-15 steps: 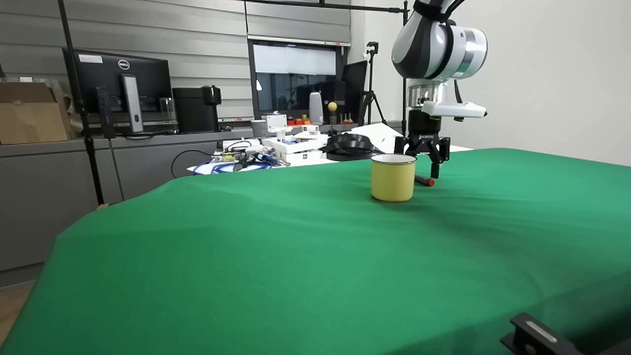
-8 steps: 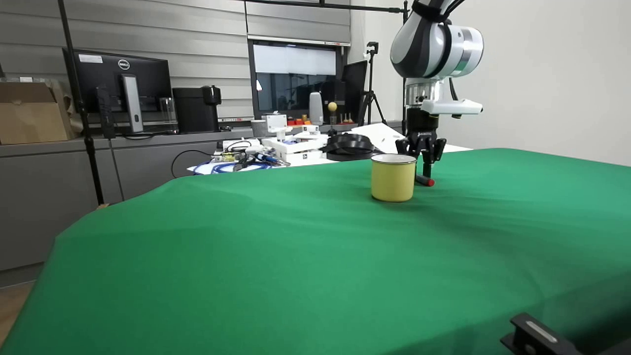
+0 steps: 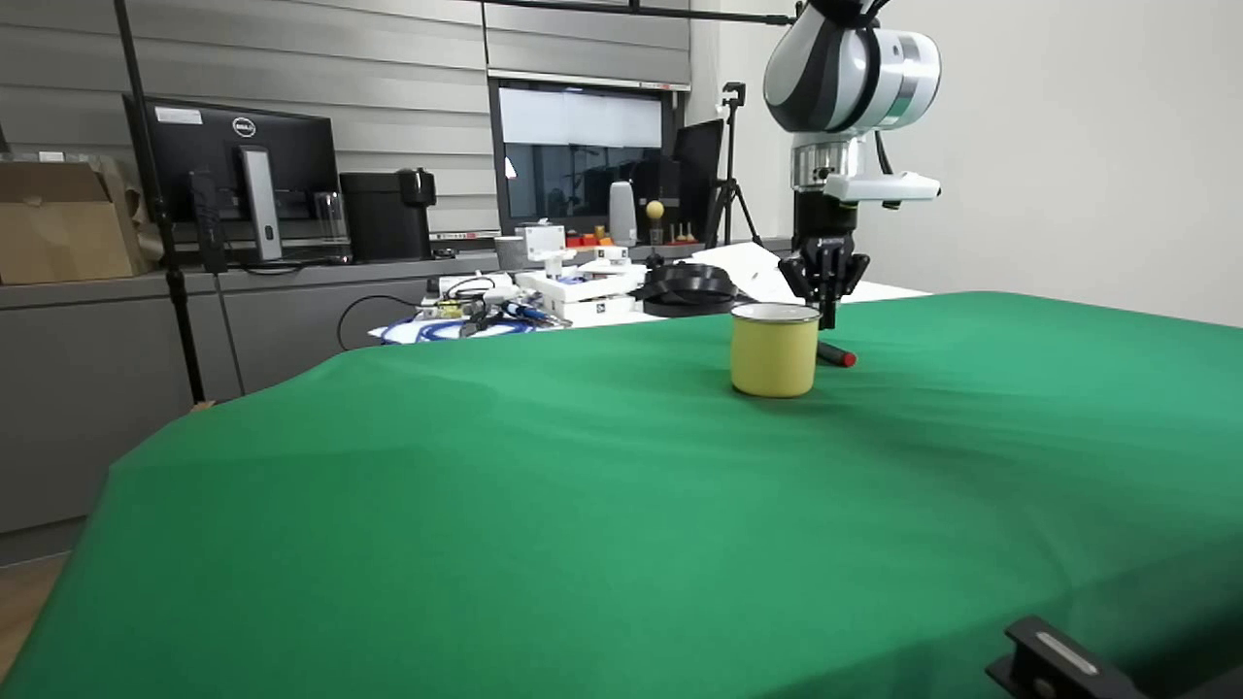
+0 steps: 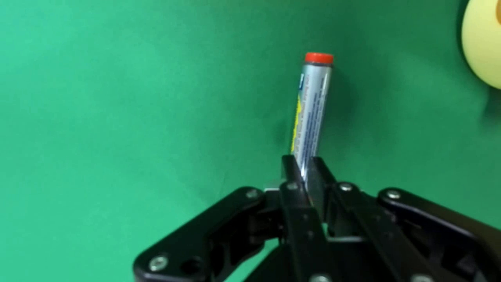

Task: Put the red marker inside the yellow mug

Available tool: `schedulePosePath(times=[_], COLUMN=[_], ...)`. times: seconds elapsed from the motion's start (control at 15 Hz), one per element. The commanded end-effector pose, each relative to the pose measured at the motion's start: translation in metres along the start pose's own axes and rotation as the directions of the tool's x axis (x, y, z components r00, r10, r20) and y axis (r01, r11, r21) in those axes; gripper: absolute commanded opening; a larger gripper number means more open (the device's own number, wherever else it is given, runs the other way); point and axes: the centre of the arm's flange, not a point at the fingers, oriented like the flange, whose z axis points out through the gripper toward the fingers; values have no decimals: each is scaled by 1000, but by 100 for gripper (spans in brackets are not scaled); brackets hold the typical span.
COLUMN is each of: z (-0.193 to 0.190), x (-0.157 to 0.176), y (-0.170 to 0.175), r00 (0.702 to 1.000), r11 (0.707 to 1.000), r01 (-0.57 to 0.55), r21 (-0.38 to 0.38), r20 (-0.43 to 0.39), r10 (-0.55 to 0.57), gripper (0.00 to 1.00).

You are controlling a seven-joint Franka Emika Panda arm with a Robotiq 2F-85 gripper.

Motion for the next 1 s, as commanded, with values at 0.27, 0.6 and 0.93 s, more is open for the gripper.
schedulePosePath(times=[0.27,0.6,0.93], z=[9,34,42], x=[1,-2,0], y=[-2,-4,-11], r00=[996,993,990], r11=[1000,1000,1000], r01=[-4,0,9], r21=[2,-8,-17], r20=[87,120,138], r10=[4,1,-6], gripper=[65,49,31])
